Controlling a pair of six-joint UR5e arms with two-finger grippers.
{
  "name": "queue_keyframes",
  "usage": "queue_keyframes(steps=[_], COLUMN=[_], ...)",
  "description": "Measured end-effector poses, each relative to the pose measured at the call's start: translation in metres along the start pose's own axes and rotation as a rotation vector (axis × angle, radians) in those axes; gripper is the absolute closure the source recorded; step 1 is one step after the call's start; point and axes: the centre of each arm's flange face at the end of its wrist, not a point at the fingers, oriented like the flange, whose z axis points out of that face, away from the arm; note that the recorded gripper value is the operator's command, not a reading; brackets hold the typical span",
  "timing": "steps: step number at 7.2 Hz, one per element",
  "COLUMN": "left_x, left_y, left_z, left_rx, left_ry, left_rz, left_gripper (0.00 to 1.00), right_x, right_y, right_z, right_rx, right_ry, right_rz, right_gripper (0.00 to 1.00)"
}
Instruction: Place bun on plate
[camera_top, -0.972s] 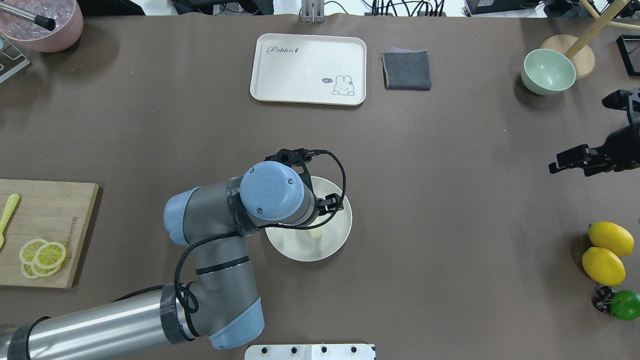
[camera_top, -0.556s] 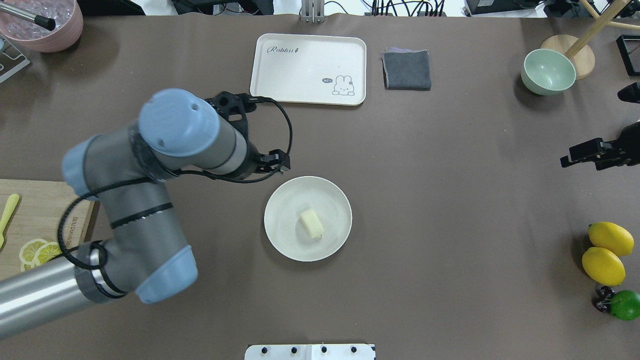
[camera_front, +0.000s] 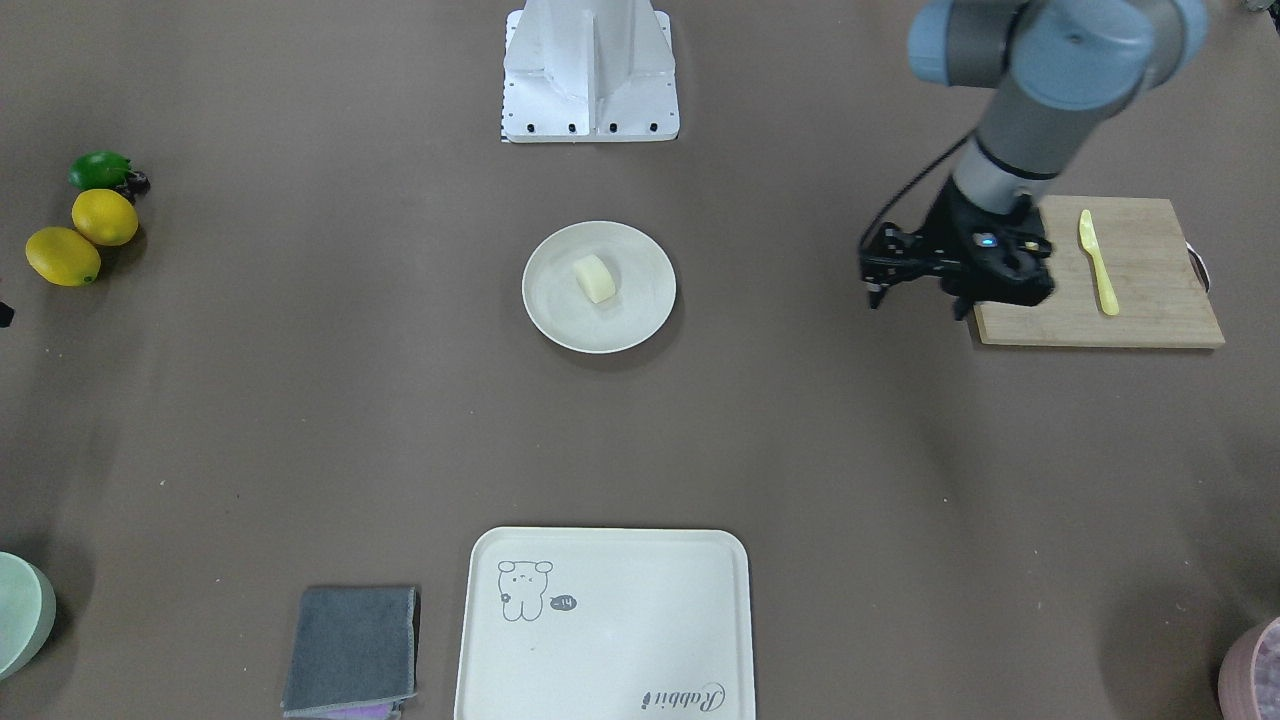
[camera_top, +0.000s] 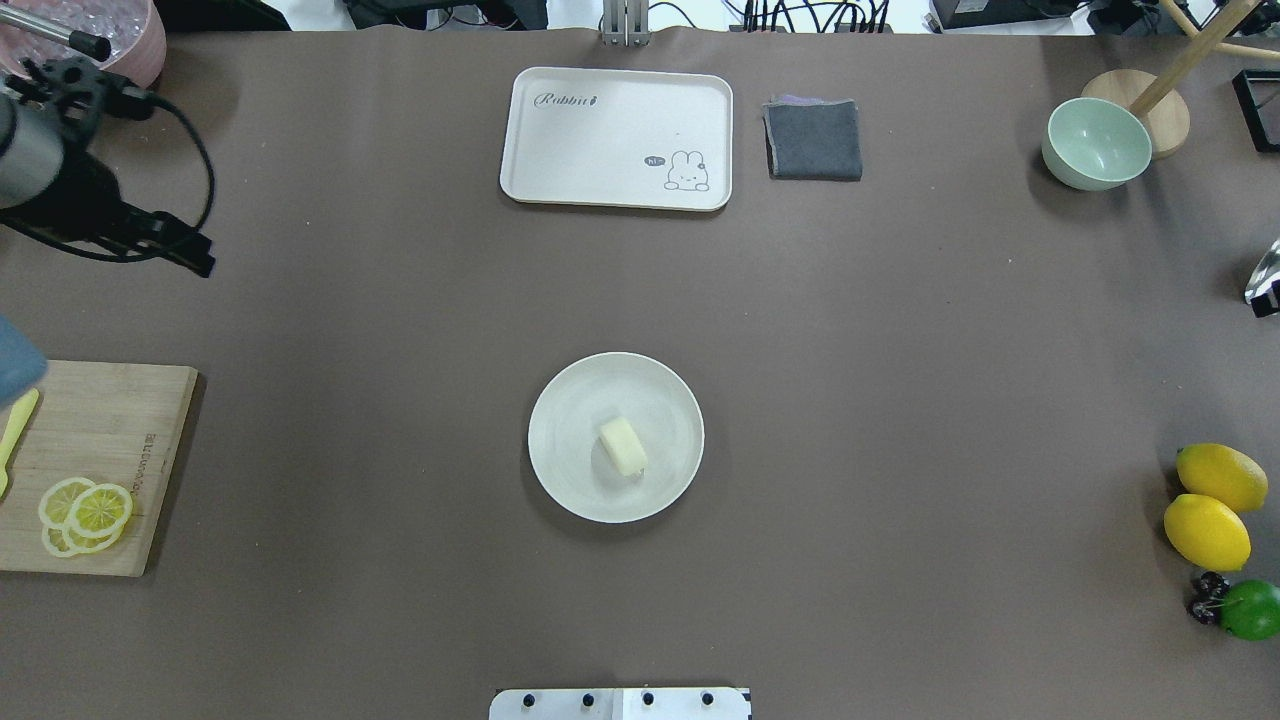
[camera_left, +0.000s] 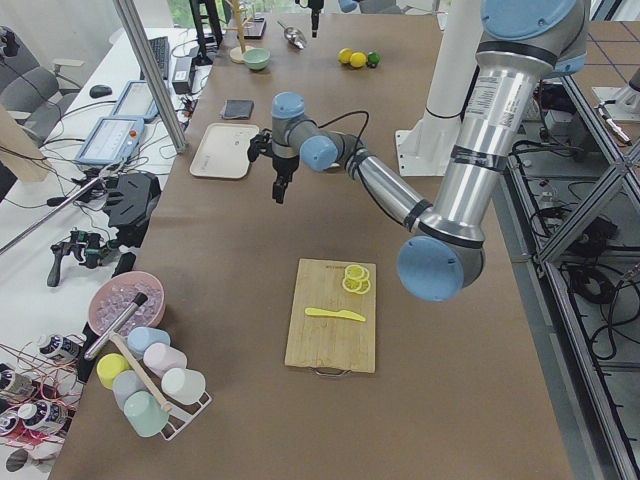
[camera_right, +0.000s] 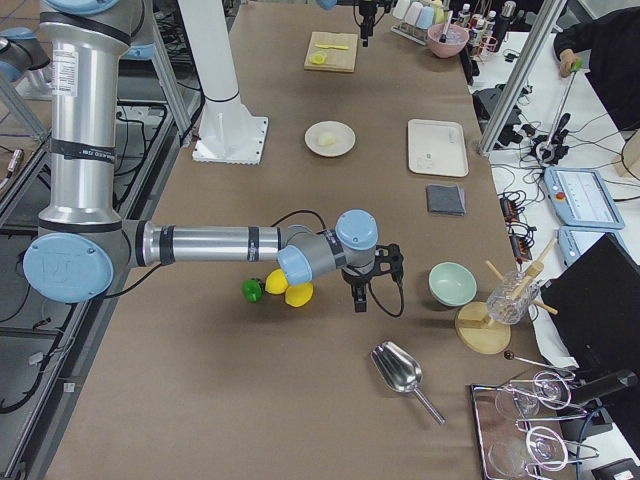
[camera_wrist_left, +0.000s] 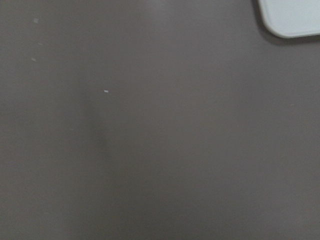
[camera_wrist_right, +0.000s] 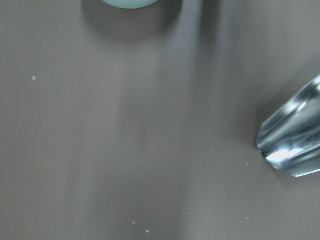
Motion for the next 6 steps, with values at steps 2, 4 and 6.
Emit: queue_keyframes(steps=[2,4,6], left_x=[-0.138,-0.201,-0.218], left_y=[0.057,0.094,0.108], left_z=[-0.005,-0.008,-0.012], left_rx=[-0.06,-0.075,-0.075], left_ry=[0.007,0.003,-0.001], left_rz=[0.056,0.063,0.053], left_gripper=[0.03,0.03,0.03], right_x=[0.034,0.045,0.05], right_y=[0.005,0.012,0.018], right_z=[-0.01,-0.012,-0.01], right_rx=[0.001,0.0,-0.006], right_ry=[0.021,0.027,0.029], right_rz=[-0.02,-0.015,-0.009], right_gripper=[0.0,0.0,0.0])
